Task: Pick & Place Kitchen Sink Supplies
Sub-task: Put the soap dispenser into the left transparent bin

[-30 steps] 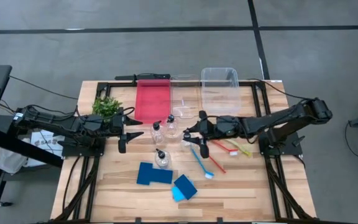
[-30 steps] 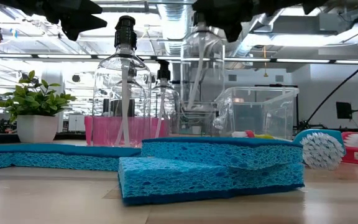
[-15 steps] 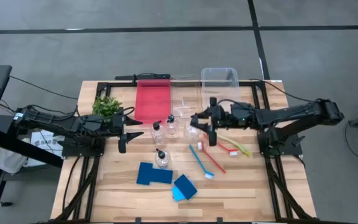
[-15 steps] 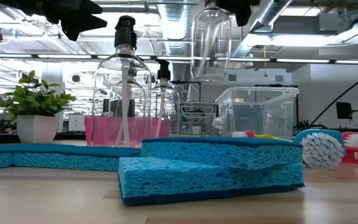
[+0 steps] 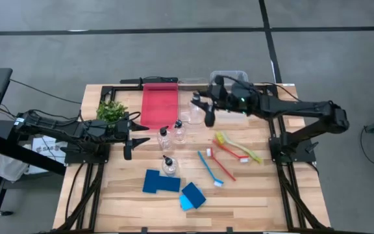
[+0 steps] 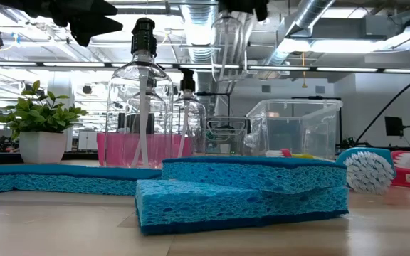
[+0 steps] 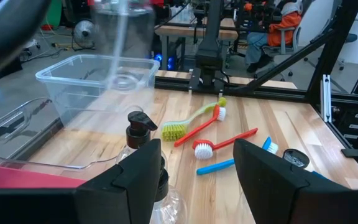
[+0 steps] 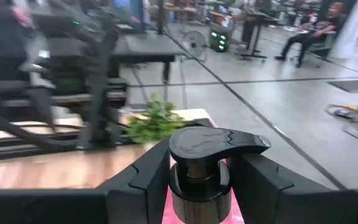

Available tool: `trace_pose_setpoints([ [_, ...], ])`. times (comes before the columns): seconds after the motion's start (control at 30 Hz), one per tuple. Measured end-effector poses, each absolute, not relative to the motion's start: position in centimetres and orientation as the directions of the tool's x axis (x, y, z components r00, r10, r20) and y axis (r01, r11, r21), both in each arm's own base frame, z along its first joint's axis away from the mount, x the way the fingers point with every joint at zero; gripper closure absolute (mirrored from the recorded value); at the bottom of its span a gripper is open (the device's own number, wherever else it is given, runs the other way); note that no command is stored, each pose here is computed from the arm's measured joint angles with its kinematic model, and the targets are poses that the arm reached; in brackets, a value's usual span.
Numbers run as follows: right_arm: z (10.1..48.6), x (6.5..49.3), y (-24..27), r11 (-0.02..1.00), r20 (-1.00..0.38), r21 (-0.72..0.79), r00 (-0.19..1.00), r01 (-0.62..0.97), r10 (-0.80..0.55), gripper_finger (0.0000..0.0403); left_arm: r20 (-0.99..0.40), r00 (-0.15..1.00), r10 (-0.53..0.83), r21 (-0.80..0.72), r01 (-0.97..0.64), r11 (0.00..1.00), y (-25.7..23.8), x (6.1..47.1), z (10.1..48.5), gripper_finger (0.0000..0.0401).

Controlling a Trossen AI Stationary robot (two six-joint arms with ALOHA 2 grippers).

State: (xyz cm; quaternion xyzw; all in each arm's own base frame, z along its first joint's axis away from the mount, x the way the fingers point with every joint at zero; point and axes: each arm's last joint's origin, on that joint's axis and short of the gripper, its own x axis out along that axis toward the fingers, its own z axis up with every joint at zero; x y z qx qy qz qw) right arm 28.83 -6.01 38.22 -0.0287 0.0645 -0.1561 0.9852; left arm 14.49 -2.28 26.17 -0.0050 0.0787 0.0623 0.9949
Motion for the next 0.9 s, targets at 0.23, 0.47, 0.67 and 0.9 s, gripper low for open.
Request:
trace_pose_setpoints([
  [0.23, 37.8, 31.1, -11.3, 0.934, -0.147, -0.065, 0.923, 0.351, -0.357, 0.0283, -0.157, 0.98, 0.123, 0.019, -0.122, 0.992, -2.3, 14.5, 26.2, 0.0196],
  [0.47, 34.4, 33.0, -16.6, 0.923, -0.241, -0.033, 0.894, 0.382, -0.379, 0.0249, -0.158, 0.98, 0.123, 0.019, -0.121, 0.992, -2.3, 14.5, 26.2, 0.0196],
  [0.67, 32.1, 33.9, -19.6, 0.938, -0.237, 0.042, 0.916, 0.344, -0.325, 0.027, -0.157, 0.98, 0.123, 0.026, -0.121, 0.992, -2.3, 14.5, 26.2, 0.0196],
  [0.9, 30.2, 34.7, -21.5, 0.935, -0.225, 0.043, 0.916, 0.351, -0.333, 0.0281, -0.157, 0.98, 0.123, 0.026, -0.121, 0.992, -2.3, 14.5, 26.2, 0.0196],
])
